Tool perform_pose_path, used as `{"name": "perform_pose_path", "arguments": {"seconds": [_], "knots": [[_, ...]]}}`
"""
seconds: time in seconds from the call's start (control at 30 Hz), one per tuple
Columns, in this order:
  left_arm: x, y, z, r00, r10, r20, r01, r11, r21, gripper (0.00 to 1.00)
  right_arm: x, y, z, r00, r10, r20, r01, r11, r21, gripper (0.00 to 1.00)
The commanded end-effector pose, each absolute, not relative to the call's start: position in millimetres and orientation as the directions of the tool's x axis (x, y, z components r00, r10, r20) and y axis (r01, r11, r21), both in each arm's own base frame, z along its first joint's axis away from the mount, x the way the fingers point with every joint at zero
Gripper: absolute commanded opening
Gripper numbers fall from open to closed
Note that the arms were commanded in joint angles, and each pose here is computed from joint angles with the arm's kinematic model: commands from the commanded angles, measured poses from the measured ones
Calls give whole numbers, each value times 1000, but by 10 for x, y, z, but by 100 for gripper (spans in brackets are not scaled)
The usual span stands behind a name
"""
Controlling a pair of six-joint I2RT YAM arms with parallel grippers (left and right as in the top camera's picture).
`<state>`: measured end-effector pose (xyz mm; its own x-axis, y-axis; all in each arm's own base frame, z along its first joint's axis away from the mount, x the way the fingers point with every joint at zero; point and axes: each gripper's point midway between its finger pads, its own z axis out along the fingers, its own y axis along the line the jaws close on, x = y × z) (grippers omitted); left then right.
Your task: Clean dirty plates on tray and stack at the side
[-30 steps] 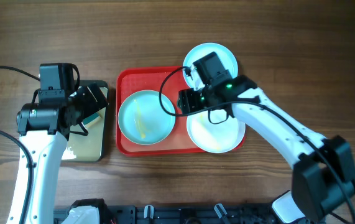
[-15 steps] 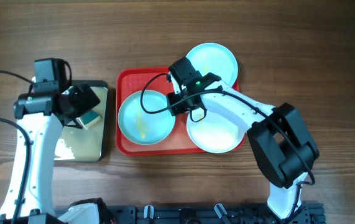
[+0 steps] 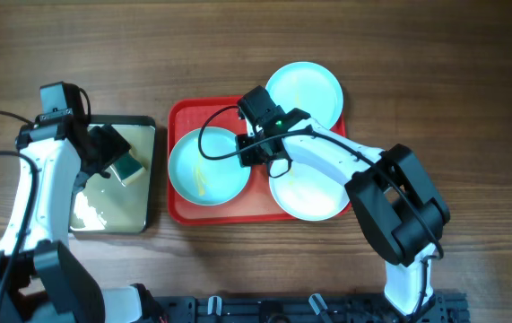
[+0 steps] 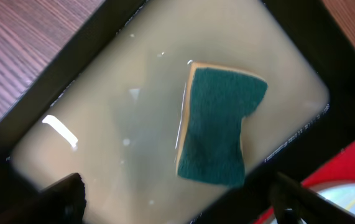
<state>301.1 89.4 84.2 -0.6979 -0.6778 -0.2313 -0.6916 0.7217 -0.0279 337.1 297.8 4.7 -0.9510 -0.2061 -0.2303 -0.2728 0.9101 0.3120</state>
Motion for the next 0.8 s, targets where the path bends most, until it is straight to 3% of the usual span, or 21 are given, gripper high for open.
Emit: {"name": "perform_pose_path", "arguments": {"seconds": [0.0,0.03,0.1,0.33,0.63,0.7,0.77], "knots": [[3183,980,789,-684,-680,-263,-698,715,-32,72,3374,2977,-54,-956,-198,-216,-257,921,292,4],[3232,975,734,-688,-676,-264,-694,719,-33,66,3378,2981,-52,-956,-198,-218,-257,921,293,4],[3263,941,654,-701,-667,-252,-685,728,-25,42,3382,2984,-50,-955,-198,-220,-258,920,294,4],[3336,680,313,-763,-618,-187,-631,775,12,41,3399,2998,-43,-954,-195,-228,-259,919,298,4],[3358,684,122,-766,-621,-164,-633,774,26,39,3397,3002,-42,-954,-196,-227,-260,918,300,4],[3359,684,79,-767,-621,-158,-633,774,29,34,3396,3001,-42,-954,-197,-227,-261,918,299,4],[3373,686,67,-767,-622,-161,-633,774,28,20,3397,3002,-41,-954,-197,-228,-261,918,300,4]]}}
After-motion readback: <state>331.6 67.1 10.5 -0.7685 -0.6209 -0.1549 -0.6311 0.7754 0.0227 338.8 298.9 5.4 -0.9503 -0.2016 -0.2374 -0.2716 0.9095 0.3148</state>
